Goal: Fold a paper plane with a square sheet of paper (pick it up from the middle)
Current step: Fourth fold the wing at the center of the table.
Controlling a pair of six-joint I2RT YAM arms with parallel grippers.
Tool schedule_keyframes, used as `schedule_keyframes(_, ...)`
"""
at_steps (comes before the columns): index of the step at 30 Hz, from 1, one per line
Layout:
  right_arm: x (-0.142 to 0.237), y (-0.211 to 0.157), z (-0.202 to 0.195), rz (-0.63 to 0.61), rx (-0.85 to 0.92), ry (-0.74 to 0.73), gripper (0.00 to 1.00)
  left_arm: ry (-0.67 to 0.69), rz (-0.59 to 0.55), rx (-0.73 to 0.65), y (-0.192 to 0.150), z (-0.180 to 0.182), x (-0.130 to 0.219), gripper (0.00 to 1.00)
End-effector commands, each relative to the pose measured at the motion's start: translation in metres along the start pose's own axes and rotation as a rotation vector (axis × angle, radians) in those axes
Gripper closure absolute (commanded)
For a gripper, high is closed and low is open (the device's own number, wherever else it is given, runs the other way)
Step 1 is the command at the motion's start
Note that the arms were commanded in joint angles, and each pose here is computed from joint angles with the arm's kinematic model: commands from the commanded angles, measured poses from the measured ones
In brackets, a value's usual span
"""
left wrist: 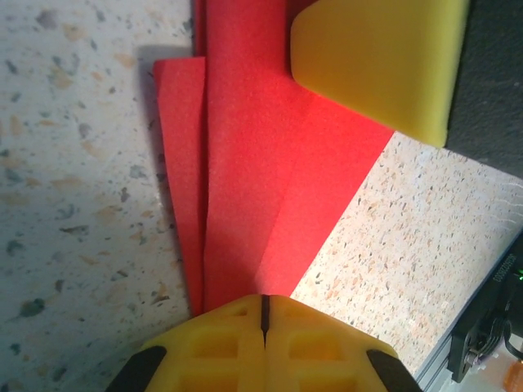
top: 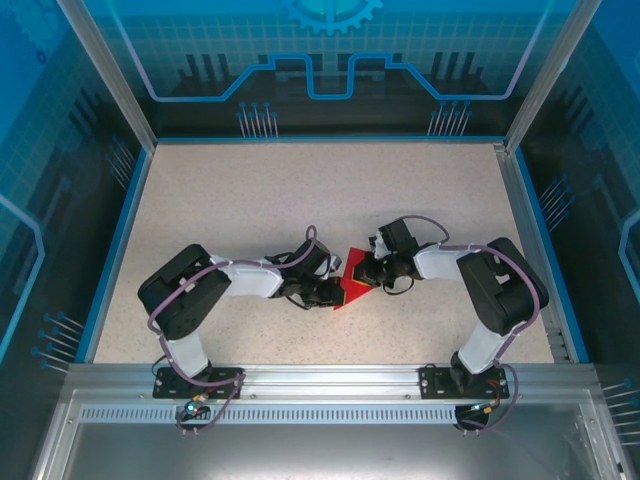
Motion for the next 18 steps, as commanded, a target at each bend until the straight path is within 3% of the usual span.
schedule_keyframes(1, -0.012, -0.007, -0.032, 0.018, -0.056, -0.169, 0.95, 0.054, 0.101, 0.082, -0.027, 0.017, -0.002, 0.97)
schedule_keyframes(10, -0.013, -0.007, -0.035, 0.019, -0.066, -0.182, 0.95, 0.052, 0.098, 0.047, -0.032, 0.008, 0.021, 0.97)
schedule_keyframes(18, -0.014, -0.007, -0.036, 0.021, -0.068, -0.181, 0.95, -0.011, -0.130, -0.048, 0.016, -0.023, 0.045, 0.94)
Point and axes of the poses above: each hand's point on the last joint's axis, 136 mm out from that joint toward the fingers, its own x axis back along the fingers, its own z axis along the line the jaws close on, y = z × x, the point moved 9 cm from there along x, back along the fingers, and after that the axes turned 13 degrees about -x, right-handed, at the moved point
